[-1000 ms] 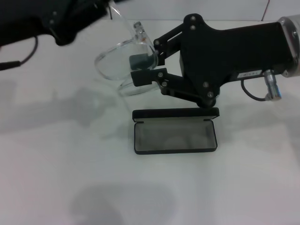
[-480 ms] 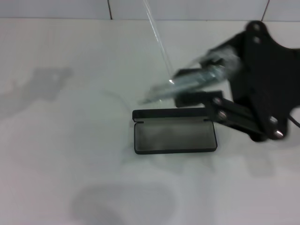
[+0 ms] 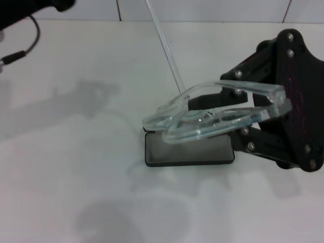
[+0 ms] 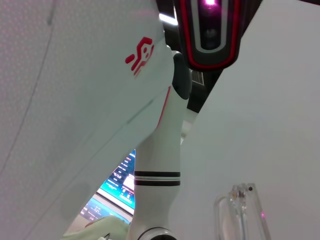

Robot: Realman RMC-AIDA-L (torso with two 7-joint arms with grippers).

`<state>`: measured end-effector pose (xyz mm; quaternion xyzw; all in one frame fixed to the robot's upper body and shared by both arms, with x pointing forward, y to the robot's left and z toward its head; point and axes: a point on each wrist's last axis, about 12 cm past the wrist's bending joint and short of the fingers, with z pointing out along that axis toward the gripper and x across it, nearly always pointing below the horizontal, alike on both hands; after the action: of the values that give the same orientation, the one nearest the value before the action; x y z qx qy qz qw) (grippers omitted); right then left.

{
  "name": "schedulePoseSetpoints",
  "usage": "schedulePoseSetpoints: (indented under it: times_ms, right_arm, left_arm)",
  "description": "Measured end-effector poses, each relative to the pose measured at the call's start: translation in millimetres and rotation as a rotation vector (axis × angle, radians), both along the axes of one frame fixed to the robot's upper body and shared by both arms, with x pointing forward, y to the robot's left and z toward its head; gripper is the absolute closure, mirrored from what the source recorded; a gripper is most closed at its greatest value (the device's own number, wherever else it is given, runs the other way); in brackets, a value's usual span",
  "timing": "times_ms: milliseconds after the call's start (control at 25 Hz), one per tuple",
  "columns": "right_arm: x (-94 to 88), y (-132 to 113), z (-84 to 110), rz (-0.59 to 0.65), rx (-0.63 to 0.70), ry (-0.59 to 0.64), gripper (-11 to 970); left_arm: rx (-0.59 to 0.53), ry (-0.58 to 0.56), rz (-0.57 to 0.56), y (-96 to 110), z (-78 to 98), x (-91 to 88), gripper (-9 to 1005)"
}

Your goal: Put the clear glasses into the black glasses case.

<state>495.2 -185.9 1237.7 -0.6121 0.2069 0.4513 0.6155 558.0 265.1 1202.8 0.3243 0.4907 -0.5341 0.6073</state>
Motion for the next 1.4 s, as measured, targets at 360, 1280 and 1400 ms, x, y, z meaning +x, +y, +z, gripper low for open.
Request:
schedulePoseSetpoints:
  times_ms: [360, 1280, 1400]
  right_arm:
    - [15.0, 2, -4.5, -0.013, 0.016, 0.046, 849]
    - [43.0, 7, -13.5, -0.087, -0.006, 0.128, 850]
    - [43.0, 8, -13.3, -0.085, -0.006, 0.127, 850]
  left_arm:
    - [0.013, 0.013, -0.118, -21, 1.3, -2.6, 899]
    - [0.052, -0.085, -0.293, -37, 13.7, -16.6, 899]
    - [0.046, -0.090, -0.277, -34, 13.5, -16.6, 899]
